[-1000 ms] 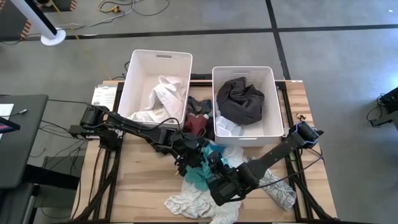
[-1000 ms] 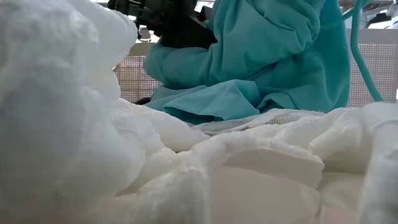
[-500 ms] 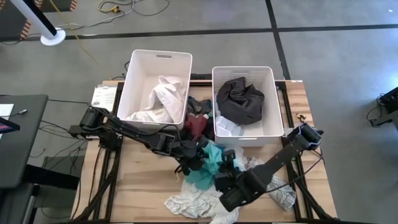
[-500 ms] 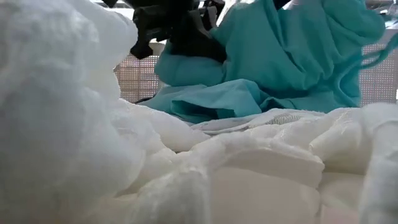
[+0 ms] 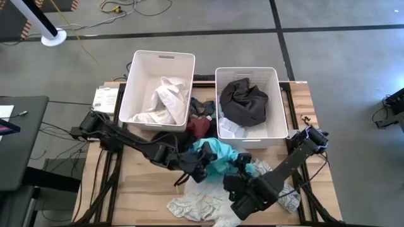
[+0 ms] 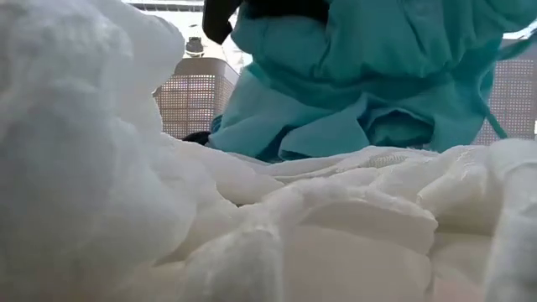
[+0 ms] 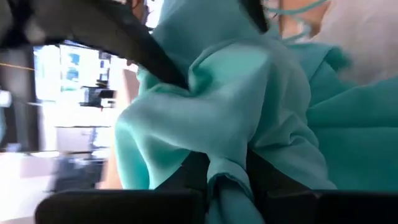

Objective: Sort clothes
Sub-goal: Put the light blue pants into the right white laundry bin

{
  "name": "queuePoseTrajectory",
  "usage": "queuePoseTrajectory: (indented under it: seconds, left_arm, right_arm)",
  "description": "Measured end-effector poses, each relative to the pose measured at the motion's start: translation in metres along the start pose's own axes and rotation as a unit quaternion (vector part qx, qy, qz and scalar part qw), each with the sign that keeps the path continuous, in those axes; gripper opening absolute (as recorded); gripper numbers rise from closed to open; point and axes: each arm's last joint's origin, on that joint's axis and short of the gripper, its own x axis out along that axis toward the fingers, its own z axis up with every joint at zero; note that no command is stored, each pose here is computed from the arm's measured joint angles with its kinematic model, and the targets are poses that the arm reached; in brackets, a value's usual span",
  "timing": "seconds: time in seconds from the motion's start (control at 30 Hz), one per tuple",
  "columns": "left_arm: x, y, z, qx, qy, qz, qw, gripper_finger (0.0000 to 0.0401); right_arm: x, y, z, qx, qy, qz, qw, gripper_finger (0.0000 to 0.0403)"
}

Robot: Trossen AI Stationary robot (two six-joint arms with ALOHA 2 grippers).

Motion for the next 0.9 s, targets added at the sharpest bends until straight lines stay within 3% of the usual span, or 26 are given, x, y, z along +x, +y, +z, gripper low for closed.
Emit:
queuePoseTrajectory:
  seconds: [0.23, 0.43, 0.63, 0.9]
  left_arm:
    - [-0.008, 0.0, 0.004, 0.089, 0.099, 0.046, 0.99, 0.0033]
    - [-0.01, -0.002, 0.002, 0.153, 0.171, 0.063, 0.971, 0.0033]
    - [-0.015, 0.003, 0.01, 0.192, 0.176, 0.086, 0.962, 0.0033]
    - [-0.032, 0.027, 0.032, 0.221, 0.148, 0.188, 0.945, 0.0033]
  right_arm:
    - [-0.025, -0.006, -0.003, 0.026, -0.05, 0.007, 0.998, 0.0286]
    - [-0.062, -0.029, -0.008, 0.095, -0.119, 0.019, 0.988, 0.0286]
    - [-0.081, -0.062, -0.017, 0.154, -0.126, 0.026, 0.98, 0.0286]
    - [-0.086, -0.097, -0.015, 0.19, -0.101, 0.061, 0.975, 0.0286]
